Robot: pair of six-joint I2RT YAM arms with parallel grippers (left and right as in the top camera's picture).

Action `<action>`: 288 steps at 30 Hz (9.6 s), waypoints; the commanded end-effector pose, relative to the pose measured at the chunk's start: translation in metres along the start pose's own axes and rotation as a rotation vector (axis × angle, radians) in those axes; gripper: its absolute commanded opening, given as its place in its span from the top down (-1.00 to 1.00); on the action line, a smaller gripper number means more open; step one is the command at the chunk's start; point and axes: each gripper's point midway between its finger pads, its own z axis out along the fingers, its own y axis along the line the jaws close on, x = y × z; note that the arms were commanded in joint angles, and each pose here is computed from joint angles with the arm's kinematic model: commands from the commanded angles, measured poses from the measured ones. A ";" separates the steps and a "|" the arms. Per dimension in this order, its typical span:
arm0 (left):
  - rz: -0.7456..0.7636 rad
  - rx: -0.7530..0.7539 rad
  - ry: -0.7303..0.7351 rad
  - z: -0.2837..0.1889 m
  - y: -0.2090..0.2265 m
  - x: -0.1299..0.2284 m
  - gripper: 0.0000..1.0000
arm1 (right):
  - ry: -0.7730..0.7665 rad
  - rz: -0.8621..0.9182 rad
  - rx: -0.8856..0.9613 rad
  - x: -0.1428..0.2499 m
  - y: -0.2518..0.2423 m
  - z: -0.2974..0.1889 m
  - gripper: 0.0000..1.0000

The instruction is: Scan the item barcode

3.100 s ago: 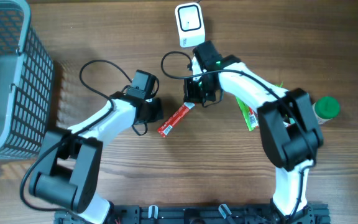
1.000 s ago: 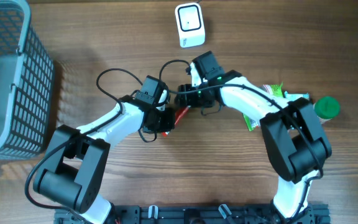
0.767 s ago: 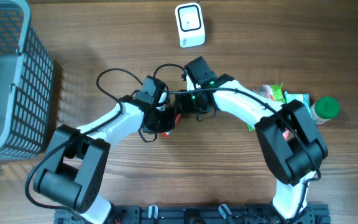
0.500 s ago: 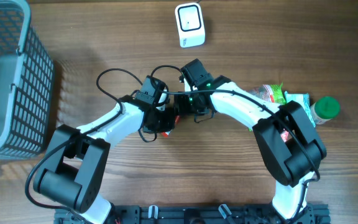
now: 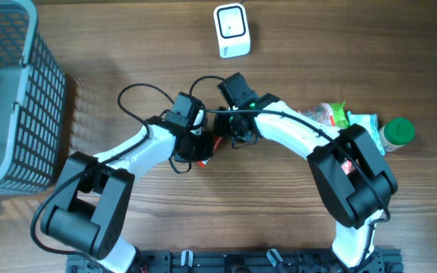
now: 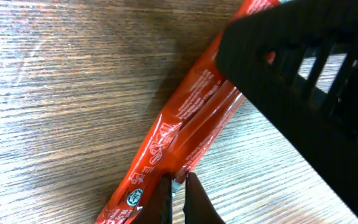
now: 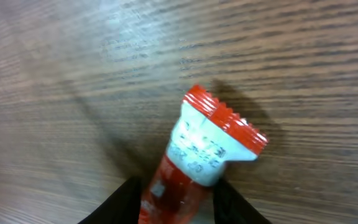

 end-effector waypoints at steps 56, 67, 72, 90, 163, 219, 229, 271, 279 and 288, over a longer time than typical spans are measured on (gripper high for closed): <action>-0.002 -0.073 0.045 0.012 0.019 0.011 0.92 | 0.197 -0.392 -0.469 -0.008 -0.010 0.031 0.05; -0.001 -0.073 0.045 0.012 0.019 0.011 0.92 | 0.218 -0.450 -0.514 0.001 -0.005 0.027 0.39; 0.000 -0.070 0.030 0.009 0.018 0.007 0.90 | 0.214 -0.443 -0.514 -0.002 -0.007 0.026 0.78; -0.133 -0.044 -0.518 -0.181 0.064 -0.095 -0.19 | -0.065 -0.680 -0.443 -0.035 0.030 -0.083 0.91; -0.330 -0.342 -0.625 -0.215 0.155 -0.097 -1.00 | -0.749 -0.847 -0.143 -0.079 0.110 -0.274 0.91; -0.330 -0.342 -0.625 -0.215 0.155 -0.097 -1.00 | -0.998 -1.117 0.770 -0.263 0.126 -0.069 0.91; -0.330 -0.342 -0.625 -0.215 0.155 -0.097 -1.00 | -0.895 -1.071 0.529 -0.244 0.129 -0.031 0.91; -0.330 -0.342 -0.625 -0.215 0.155 -0.097 -1.00 | 0.010 -0.478 0.536 -0.051 -0.066 -0.216 0.91; -0.330 -0.342 -0.625 -0.215 0.155 -0.097 -1.00 | 0.171 -0.458 0.611 -0.015 -0.128 -0.147 0.78; -0.330 -0.342 -0.625 -0.215 0.155 -0.097 -1.00 | 0.086 -0.469 0.623 -0.023 -0.144 -0.112 -0.99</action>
